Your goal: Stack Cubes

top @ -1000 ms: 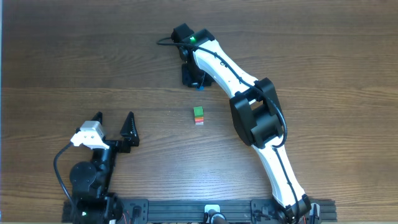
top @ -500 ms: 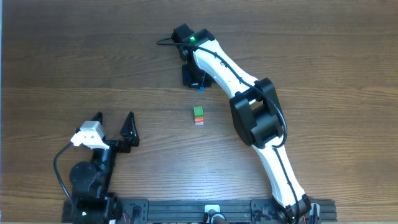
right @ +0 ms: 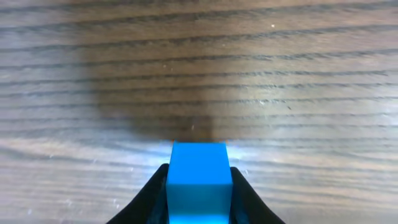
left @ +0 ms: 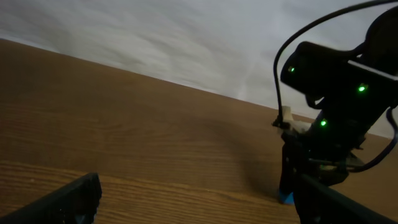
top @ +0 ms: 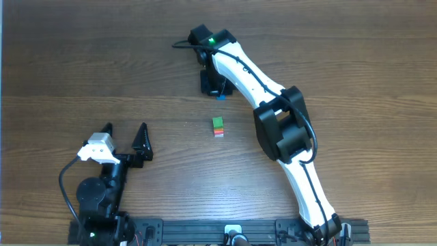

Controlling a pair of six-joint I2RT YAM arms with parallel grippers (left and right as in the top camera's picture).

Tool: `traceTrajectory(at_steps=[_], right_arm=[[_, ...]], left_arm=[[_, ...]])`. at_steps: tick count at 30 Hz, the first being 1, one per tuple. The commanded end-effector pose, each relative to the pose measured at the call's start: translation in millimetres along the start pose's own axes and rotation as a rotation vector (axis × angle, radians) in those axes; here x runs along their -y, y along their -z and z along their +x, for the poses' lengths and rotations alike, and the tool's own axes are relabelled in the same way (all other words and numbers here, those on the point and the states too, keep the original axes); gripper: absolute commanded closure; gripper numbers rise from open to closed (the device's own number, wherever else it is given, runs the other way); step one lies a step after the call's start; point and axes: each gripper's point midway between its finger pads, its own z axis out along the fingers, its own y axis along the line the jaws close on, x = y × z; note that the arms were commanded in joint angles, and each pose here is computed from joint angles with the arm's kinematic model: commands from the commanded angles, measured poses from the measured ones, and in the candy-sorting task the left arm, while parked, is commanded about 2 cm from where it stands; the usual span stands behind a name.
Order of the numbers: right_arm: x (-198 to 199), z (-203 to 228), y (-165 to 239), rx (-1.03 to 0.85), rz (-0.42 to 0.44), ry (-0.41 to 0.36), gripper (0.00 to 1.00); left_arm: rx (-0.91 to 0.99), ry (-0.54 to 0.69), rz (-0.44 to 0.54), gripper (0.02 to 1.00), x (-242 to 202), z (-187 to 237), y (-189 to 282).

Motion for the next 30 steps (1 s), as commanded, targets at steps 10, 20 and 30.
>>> traceTrajectory(at_steps=[10, 20, 30], right_arm=[[7, 13, 137, 0.215, -0.039, 0.023, 0.816], [13, 61, 175, 0.18, -0.011, 0.034, 0.82], [1, 93, 144, 0.088, -0.001, 0.06, 0.812]], left_arm=[[-0.005, -0.014, 0.009, 0.018, 1, 2, 0], [-0.005, -0.014, 0.009, 0.018, 1, 2, 0], [-0.005, -0.014, 0.009, 0.02, 1, 2, 0]])
